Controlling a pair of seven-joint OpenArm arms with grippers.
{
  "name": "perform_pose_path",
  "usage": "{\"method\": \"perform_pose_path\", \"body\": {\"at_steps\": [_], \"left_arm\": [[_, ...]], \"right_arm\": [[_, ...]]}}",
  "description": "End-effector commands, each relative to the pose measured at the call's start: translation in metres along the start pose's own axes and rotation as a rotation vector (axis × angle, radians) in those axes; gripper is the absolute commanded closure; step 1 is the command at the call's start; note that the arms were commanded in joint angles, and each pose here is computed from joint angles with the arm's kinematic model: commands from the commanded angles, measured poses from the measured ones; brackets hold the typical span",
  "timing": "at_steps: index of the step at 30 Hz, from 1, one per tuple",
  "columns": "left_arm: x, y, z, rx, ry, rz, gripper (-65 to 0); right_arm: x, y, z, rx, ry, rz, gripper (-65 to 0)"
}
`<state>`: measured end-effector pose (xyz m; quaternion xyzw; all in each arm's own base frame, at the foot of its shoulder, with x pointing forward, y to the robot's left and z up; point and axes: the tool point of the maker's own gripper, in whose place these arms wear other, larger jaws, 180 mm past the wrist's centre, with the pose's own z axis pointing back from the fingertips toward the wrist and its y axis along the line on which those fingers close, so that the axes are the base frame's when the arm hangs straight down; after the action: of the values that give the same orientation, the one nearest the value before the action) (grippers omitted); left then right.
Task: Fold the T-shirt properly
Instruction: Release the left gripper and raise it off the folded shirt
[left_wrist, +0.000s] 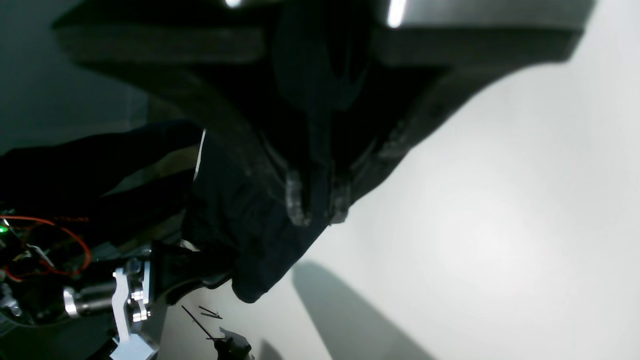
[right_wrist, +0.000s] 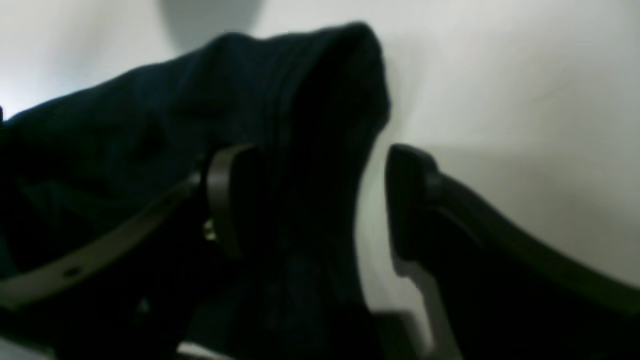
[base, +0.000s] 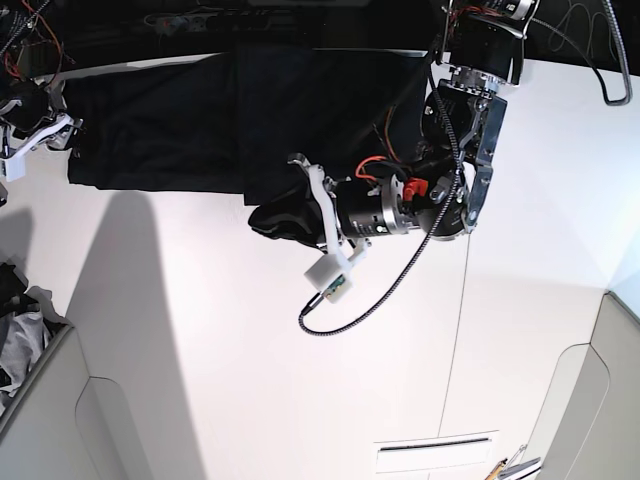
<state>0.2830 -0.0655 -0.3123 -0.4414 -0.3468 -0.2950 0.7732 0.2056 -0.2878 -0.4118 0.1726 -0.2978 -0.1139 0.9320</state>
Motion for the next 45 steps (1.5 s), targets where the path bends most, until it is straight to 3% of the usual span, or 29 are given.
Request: {"method": "perform_pose_path", "body": {"at_steps": [1,5,10,12,16,23,28,33,36,38,41,45], "left_arm": [[0.016,-0.006,0.001,-0.022,-0.05,-0.022,-9.2],[0.013,-0.006,0.001,-0.023,-0.047,-0.017,-9.2],[0.014,-0.006,0.001,-0.022,-0.047,-0.017,-9.2],[0.014,-0.005,0.002,-0.019,-0.049,-0.016,-9.2],[0.017,0.005,0.011,0.012,-0.068,0.003,-9.2],[0.003,0.036,0.046,0.104,-0.115,0.125,-9.2],[-0.008,0.062,0.088,0.196,-0.23,0.255,-9.2],[-0.029,0.086,0.138,0.317,-0.333,0.37,-9.0],[-0.049,0.098,0.169,0.412,-0.358,0.423,-3.3],[-0.065,0.103,0.188,0.469,-0.36,0.451,0.0],[-0.087,0.105,0.209,0.53,-0.329,0.48,0.0],[-0.122,0.102,0.218,0.591,-0.213,0.5,0.0]], "right_arm": [[0.006,-0.006,0.002,-0.01,-0.002,0.002,-39.0],[-0.008,-0.011,-0.005,0.012,0.027,-0.073,-38.9],[-0.014,0.01,-0.005,0.134,0.055,-0.102,-37.6],[-0.012,0.013,-0.004,0.147,0.046,-0.106,-29.1],[-0.012,0.013,-0.004,0.146,0.046,-0.106,0.0],[-0.009,0.014,-0.005,0.149,0.038,-0.101,0.0],[0.009,0.025,-0.003,0.187,-0.011,-0.088,0.0],[0.027,0.041,0.005,0.211,-0.057,-0.007,0.0],[0.04,0.053,0.011,0.221,-0.09,0.048,0.0],[0.047,0.063,0.016,0.23,-0.11,0.087,0.0],[0.054,0.085,0.022,0.264,-0.135,0.132,0.0],[0.056,0.127,0.032,0.383,-0.183,0.14,0.0]]}}
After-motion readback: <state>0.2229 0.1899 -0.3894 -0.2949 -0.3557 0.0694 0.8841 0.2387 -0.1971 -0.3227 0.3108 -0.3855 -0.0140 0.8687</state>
